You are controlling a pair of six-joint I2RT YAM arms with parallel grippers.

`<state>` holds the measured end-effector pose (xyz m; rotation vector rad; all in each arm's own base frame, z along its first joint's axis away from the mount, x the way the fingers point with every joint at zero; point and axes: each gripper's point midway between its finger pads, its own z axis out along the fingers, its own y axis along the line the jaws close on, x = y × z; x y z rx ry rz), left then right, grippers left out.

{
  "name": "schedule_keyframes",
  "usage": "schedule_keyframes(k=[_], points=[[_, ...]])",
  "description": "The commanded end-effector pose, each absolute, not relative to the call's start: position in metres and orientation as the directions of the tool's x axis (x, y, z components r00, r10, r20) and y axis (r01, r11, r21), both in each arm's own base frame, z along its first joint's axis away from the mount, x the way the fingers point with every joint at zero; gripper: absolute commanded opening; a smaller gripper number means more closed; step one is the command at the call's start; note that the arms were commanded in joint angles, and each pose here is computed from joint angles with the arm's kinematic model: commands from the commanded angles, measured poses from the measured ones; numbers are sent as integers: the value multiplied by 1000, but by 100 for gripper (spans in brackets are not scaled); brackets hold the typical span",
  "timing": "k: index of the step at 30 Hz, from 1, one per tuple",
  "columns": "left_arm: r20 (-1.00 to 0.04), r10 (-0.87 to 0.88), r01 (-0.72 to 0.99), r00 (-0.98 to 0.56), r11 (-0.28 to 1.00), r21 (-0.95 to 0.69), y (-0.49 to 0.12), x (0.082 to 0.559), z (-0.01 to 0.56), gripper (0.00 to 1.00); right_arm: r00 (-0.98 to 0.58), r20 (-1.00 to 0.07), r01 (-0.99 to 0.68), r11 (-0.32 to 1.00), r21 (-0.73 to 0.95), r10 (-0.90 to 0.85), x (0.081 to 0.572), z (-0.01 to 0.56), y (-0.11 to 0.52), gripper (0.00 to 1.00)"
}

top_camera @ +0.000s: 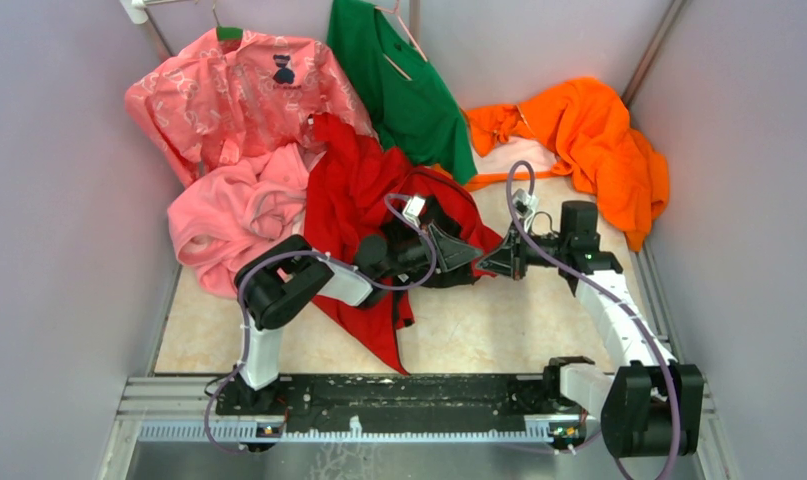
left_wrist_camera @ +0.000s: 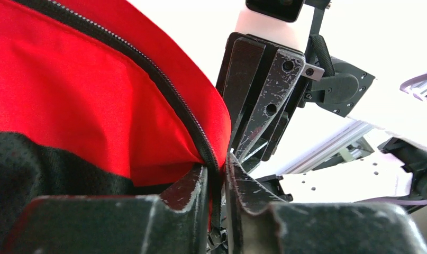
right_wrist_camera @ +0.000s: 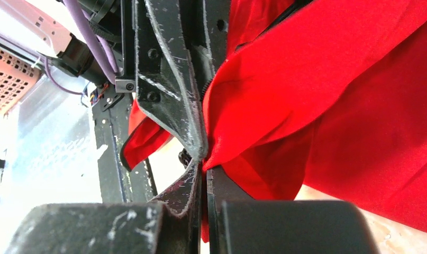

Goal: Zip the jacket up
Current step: Adjust the zipper on the jacket, then place the jacket at the center of the board.

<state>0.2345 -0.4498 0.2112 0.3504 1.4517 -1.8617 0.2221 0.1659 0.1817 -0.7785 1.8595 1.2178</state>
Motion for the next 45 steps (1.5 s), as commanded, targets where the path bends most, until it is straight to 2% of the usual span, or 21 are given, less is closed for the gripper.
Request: schedule_keyframes(k=[1, 5, 8, 15, 21, 25, 28, 33, 40, 45], points=[[-633, -532, 809, -562, -192, -556, -421, 226, 267, 30, -448, -889, -856, 334, 395, -96, 223, 196, 167, 0], [-636, -537, 804, -554, -146, -577, -403, 233, 261, 45, -417, -901, -865, 356, 354, -118, 224, 197, 165, 0], [-657, -524, 806, -542, -101, -584, -394, 236, 255, 51, -396, -908, -869, 377, 321, -139, 226, 196, 162, 0], [-754, -466, 840, -463, 40, -541, -381, 237, 248, 55, -344, -907, -857, 477, 197, -242, 234, 185, 145, 0], [-859, -354, 878, -369, 169, -447, -369, 231, 245, 57, -274, -918, -848, 523, 90, -287, 234, 190, 133, 0], [-889, -318, 878, -330, 244, -413, -349, 229, 251, 60, -246, -922, -840, 541, 49, -299, 233, 194, 127, 0], [-882, -330, 850, -337, 297, -436, -330, 232, 250, 68, -245, -914, -820, 572, 18, -322, 237, 192, 120, 0], [-840, -392, 801, -375, 318, -507, -301, 237, 253, 98, -254, -901, -730, 681, -60, -351, 250, 193, 91, 0], [-790, -372, 780, -487, 223, -585, -301, 233, 256, 98, -278, -892, -590, 796, -134, -356, 260, 202, 48, 0], [-749, -306, 745, -588, 157, -648, -318, 233, 244, 89, -312, -877, -496, 850, -177, -365, 264, 203, 22, 0]])
